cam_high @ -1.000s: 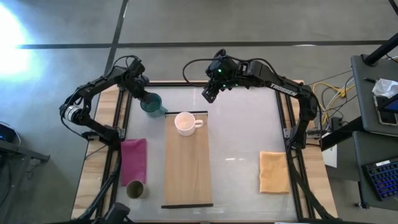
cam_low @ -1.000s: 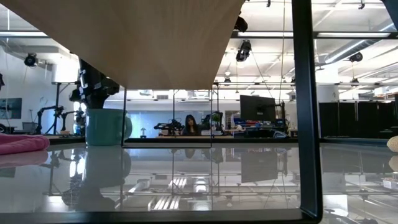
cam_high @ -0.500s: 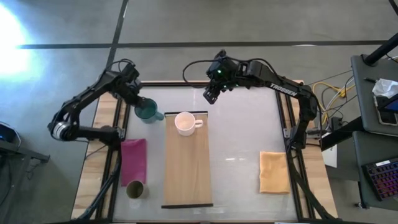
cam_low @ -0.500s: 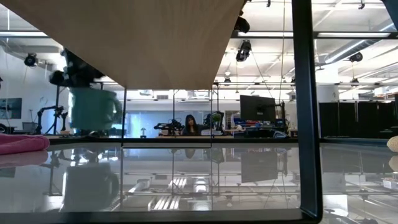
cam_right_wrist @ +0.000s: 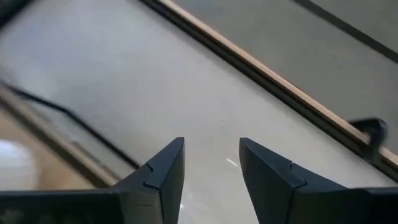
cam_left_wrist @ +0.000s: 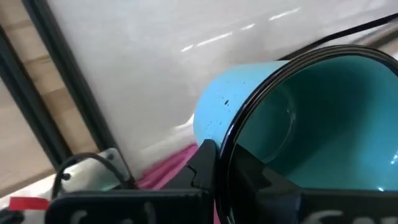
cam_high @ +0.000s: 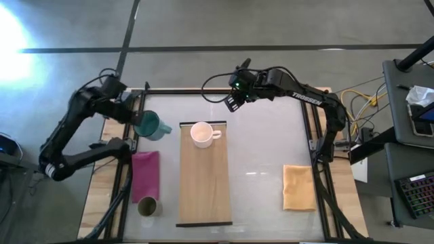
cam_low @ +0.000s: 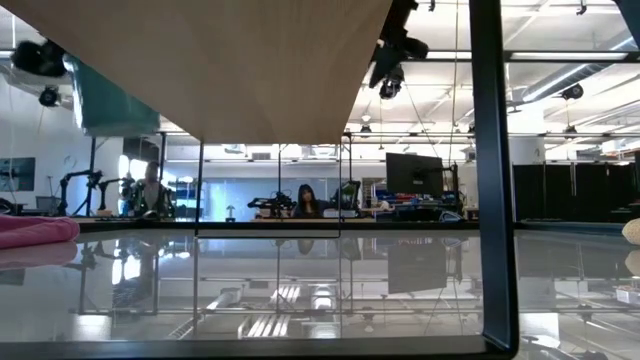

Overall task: Stack small to large cups/mugs on shelf
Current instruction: Put the blue mug on the shelf

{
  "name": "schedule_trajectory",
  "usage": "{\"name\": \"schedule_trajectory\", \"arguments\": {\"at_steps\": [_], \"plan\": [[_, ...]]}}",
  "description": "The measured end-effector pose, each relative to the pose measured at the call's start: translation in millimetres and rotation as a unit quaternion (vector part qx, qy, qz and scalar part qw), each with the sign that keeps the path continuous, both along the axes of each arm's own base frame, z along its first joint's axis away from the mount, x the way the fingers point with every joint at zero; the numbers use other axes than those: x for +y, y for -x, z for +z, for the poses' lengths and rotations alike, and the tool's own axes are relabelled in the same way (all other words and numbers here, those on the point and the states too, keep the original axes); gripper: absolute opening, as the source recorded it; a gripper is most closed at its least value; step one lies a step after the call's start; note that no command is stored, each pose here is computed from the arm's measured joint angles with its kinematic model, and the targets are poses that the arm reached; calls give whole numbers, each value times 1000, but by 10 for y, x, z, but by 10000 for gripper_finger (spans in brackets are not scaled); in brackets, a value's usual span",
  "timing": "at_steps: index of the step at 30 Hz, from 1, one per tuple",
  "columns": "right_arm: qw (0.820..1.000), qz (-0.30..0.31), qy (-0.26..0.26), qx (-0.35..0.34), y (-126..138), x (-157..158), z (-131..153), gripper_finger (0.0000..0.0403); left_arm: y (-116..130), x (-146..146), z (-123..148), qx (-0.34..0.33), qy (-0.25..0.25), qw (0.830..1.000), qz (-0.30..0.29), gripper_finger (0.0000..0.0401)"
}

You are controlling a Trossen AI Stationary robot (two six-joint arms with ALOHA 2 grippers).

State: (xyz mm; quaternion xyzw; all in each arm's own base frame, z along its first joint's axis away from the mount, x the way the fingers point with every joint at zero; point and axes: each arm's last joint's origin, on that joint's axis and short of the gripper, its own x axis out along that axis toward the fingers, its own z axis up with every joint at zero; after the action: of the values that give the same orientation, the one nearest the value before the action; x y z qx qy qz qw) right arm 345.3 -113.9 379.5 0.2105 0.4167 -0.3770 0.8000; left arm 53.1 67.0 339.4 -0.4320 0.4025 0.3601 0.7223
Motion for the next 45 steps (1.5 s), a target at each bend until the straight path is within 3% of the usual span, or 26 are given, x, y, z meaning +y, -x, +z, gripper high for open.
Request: {"name": "schedule_trajectory", "arguments": {"at_steps": [4,10,14,18,24,27,35,40,45], "plan": [[1000,-15,-7,20,-2,-7,-139,146,100,-169,138,-14,11,1000,12,2],[997,-43,38,60,28,-92,-295,143,269,-472,379,-119,-13,992,37,2],[996,-10,81,-31,53,-117,-8,143,355,-615,465,-166,-19,984,57,2],[987,3,88,-133,183,-86,321,141,362,-649,486,-195,-12,979,52,2],[982,-34,115,-149,466,-41,478,134,304,-561,548,-211,-34,976,48,2],[979,-53,114,-161,572,-62,514,132,229,-460,638,-244,-65,967,34,2],[972,-70,111,-194,697,-43,583,136,-79,-70,688,-256,-64,964,-12,2],[974,-73,106,-187,684,-54,527,132,-421,114,729,-278,-71,955,-75,2],[977,-72,101,-174,683,-56,474,134,-815,55,653,-232,-59,964,-118,1]]}}
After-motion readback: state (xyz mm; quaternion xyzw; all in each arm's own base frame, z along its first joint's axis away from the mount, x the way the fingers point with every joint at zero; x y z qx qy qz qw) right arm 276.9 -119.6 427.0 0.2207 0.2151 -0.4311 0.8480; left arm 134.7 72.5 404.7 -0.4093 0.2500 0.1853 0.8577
